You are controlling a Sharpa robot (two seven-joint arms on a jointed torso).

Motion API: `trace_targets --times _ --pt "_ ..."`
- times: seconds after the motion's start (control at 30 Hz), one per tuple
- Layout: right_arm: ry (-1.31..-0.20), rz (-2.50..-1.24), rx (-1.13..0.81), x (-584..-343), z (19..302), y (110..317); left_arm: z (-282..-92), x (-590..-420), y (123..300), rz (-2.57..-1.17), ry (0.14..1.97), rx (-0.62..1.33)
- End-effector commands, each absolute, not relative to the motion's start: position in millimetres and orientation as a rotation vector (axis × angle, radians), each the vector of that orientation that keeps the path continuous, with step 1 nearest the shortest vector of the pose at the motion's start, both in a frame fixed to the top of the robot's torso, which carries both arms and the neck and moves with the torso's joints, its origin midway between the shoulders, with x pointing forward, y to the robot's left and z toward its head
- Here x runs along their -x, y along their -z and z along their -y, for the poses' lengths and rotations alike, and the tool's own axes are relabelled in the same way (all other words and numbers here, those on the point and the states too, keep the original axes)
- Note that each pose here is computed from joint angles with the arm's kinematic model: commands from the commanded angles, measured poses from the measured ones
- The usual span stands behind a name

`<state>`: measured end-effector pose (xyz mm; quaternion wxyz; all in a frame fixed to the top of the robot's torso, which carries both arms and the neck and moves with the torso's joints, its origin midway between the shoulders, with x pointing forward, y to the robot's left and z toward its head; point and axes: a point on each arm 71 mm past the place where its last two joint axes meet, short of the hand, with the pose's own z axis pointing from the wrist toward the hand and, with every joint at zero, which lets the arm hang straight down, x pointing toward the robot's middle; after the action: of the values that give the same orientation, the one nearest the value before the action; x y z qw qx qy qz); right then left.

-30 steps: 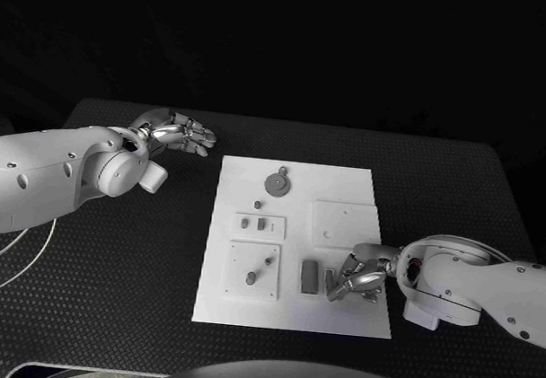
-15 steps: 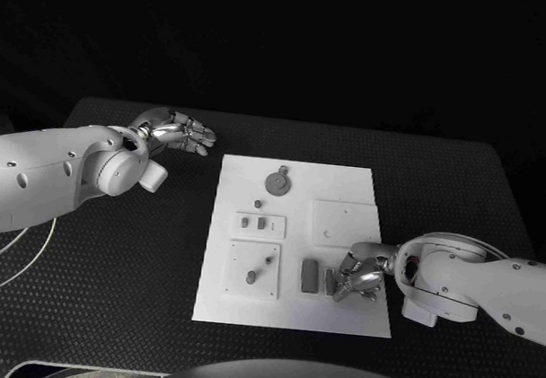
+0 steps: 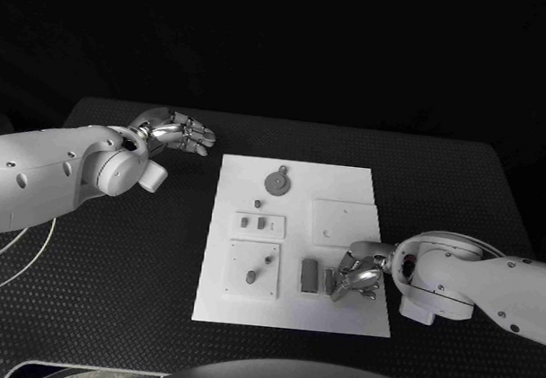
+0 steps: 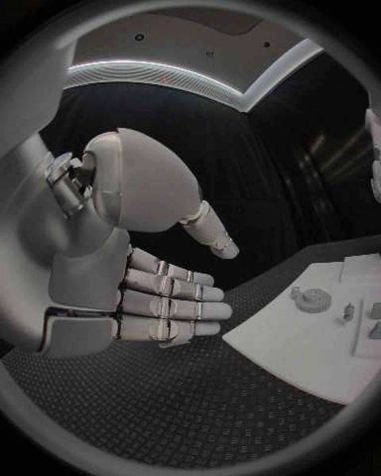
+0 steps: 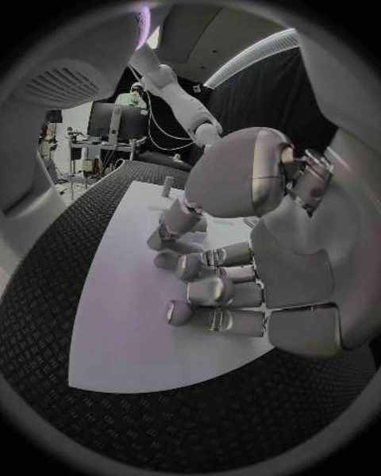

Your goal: Assemble the parts on the task board

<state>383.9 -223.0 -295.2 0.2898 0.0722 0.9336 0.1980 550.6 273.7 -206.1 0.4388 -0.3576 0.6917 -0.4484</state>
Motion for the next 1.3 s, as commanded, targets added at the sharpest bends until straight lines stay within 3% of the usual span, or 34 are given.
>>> trace_targets --times 0.03,0.57,1.0,1.3 --pt "-0.447 -2.475 -0.217 -387.5 227.4 297.3 -271.3 -550.3 205.3 -1.723 1.133 0.886" --pt "-0.393 -2.48 -0.159 -390.9 222.9 300.9 -270.3 -549.4 205.9 -1.734 1.133 0.888" --pt "-0.53 -2.54 -0.178 -384.4 219.5 301.1 -270.7 -549.5 206.2 -1.735 1.132 0.889" --pt "-0.528 -2.526 -0.203 -384.4 224.5 300.0 -270.5 -549.5 206.4 -1.736 1.13 0.889"
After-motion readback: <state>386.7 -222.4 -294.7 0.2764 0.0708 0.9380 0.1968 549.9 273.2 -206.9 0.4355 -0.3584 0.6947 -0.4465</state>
